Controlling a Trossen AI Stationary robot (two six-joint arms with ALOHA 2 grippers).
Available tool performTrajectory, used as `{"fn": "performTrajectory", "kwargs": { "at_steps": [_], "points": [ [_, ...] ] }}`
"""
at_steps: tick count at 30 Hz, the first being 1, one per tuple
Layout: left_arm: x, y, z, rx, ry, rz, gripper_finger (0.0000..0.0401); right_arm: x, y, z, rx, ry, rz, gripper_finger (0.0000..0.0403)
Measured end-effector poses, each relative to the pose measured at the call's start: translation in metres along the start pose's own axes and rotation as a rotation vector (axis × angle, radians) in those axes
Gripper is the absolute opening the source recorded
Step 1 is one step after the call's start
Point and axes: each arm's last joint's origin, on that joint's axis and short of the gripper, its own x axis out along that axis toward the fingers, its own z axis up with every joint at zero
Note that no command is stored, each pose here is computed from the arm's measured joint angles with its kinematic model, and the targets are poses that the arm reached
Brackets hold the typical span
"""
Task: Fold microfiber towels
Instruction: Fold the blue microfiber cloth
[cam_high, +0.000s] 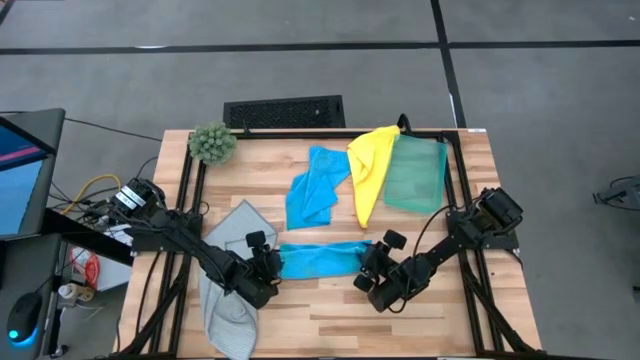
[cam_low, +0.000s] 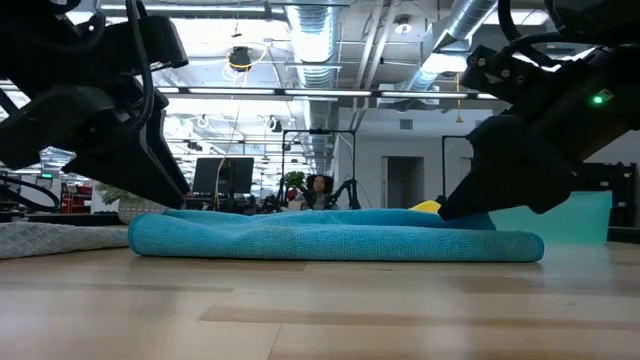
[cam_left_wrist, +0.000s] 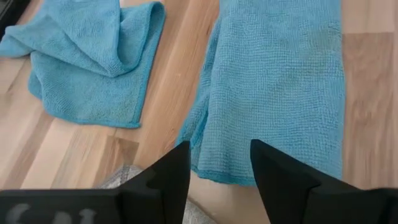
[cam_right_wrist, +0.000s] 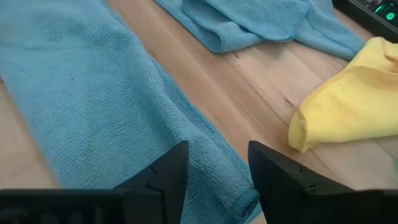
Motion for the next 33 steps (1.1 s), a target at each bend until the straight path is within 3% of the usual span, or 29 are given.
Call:
{"fn": "performTrajectory", "kwargs": {
  "at_steps": [12,18,23,33],
  "points": [
    [-0.006,-0.015,0.028,-0.002,-0.195,-0.093,0.0162,-0.011,-0.018,0.020,0.033,-0.084,-0.075,0.0188],
    [0.000,-0.014,0.030,-0.019,-0.241,-0.105,0.0162,-0.026,-0.022,0.032,0.101,-0.137,-0.032,0.0185],
    [0.011,-0.013,0.016,-0.043,-0.258,-0.097,0.0162,-0.023,-0.002,0.014,0.105,-0.195,-0.016,0.0184],
    [0.026,0.001,-0.002,-0.077,-0.226,-0.083,0.0162,0.032,0.008,-0.028,0.176,-0.154,-0.155,0.0167]
  ]
}}
